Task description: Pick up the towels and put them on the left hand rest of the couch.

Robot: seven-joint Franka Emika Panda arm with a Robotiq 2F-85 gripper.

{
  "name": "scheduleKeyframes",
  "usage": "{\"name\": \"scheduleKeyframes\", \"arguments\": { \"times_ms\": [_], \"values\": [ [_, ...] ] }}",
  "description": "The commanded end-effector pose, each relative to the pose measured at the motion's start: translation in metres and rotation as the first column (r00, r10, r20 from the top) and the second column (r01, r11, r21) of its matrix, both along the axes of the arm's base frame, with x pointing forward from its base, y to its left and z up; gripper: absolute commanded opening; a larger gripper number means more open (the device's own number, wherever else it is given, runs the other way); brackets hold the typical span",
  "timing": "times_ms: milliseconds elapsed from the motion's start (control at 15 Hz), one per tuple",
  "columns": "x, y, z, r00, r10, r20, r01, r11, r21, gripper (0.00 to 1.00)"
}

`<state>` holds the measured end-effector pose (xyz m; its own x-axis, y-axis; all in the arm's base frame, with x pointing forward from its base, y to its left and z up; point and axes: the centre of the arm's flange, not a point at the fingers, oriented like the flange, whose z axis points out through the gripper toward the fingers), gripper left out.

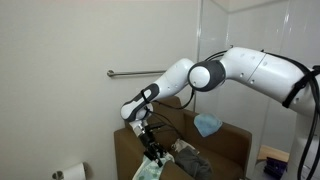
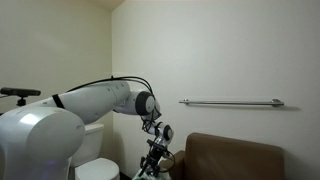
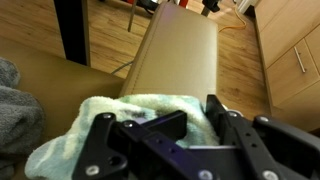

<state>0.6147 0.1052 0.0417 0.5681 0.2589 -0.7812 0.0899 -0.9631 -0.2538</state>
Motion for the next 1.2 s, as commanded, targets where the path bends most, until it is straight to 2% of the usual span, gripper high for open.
{"name": "scheduleKeyframes", "arguments": {
  "times_ms": [0, 400, 667, 933, 1133],
  "values": [
    [0.003, 0.009, 0.009, 0.998, 0.042, 0.036, -0.043, 0.998, 0.038, 0.03],
    [0.015, 0.009, 0.033, 0.992, 0.057, 0.109, -0.068, 0.993, 0.094, 0.00],
    [0.030, -0.008, 0.055, 0.986, 0.125, 0.111, -0.147, 0.965, 0.219, 0.00],
    [0.039, -0.035, 0.111, 0.974, 0.180, 0.140, -0.216, 0.925, 0.313, 0.00],
    [0.043, -0.052, 0.165, 0.969, 0.200, 0.144, -0.239, 0.905, 0.351, 0.00]
  ]
}}
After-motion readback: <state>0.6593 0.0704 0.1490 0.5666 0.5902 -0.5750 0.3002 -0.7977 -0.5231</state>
